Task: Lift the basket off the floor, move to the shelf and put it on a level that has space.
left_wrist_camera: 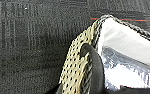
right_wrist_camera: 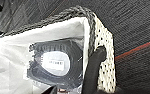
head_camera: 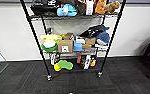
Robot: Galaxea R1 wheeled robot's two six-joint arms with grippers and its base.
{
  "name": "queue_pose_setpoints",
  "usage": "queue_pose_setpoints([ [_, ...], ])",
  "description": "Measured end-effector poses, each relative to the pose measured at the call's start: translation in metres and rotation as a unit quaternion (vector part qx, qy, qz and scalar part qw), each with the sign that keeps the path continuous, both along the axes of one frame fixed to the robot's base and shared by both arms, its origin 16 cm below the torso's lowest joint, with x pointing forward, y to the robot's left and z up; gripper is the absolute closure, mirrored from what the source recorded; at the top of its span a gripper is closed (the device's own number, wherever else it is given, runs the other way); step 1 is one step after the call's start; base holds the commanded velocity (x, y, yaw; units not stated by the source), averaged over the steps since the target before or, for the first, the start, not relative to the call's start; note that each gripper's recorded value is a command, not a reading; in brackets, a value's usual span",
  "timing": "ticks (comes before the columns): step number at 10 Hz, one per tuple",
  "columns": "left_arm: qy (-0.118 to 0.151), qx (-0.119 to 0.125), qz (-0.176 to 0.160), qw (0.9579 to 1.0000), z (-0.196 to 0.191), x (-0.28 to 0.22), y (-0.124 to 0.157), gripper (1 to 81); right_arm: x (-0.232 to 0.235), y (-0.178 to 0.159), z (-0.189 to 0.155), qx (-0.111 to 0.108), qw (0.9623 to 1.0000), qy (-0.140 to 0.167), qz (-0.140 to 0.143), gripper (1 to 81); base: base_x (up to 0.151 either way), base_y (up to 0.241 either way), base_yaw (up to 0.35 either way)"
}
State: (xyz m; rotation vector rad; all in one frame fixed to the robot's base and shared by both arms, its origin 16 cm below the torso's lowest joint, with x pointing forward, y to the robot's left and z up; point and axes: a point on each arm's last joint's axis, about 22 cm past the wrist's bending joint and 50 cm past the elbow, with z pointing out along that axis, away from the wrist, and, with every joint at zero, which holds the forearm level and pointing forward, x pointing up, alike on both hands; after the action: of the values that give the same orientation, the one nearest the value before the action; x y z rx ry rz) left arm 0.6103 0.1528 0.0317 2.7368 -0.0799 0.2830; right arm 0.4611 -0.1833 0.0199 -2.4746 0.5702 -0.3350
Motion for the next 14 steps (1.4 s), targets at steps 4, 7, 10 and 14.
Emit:
queue_pose_setpoints([
  [4,0.004,-0.007,-0.004,1.0,0.002,-0.003,-0.004,81.1,0.002,0.008,0.004,0.011,0.9999,-0.002,-0.008,81.1,0.0,0.0,0.0],
  [7,-0.001,-0.006,-0.022,0.9997,0.003,-0.005,-0.002,81.1,0.002,0.009,0.004,0.011,0.9999,-0.002,-0.008,81.1,0.0,0.0,0.0],
  [10,0.002,-0.007,-0.017,0.9998,0.002,-0.008,-0.001,81.1,0.002,0.009,0.004,0.011,0.9999,-0.002,-0.008,81.1,0.0,0.0,0.0],
  [14,0.023,-0.018,0.019,0.9994,0.0,-0.017,0.012,81.1,0.004,0.014,0.006,0.014,0.9998,-0.005,-0.009,81.1,0.0,0.0,0.0],
])
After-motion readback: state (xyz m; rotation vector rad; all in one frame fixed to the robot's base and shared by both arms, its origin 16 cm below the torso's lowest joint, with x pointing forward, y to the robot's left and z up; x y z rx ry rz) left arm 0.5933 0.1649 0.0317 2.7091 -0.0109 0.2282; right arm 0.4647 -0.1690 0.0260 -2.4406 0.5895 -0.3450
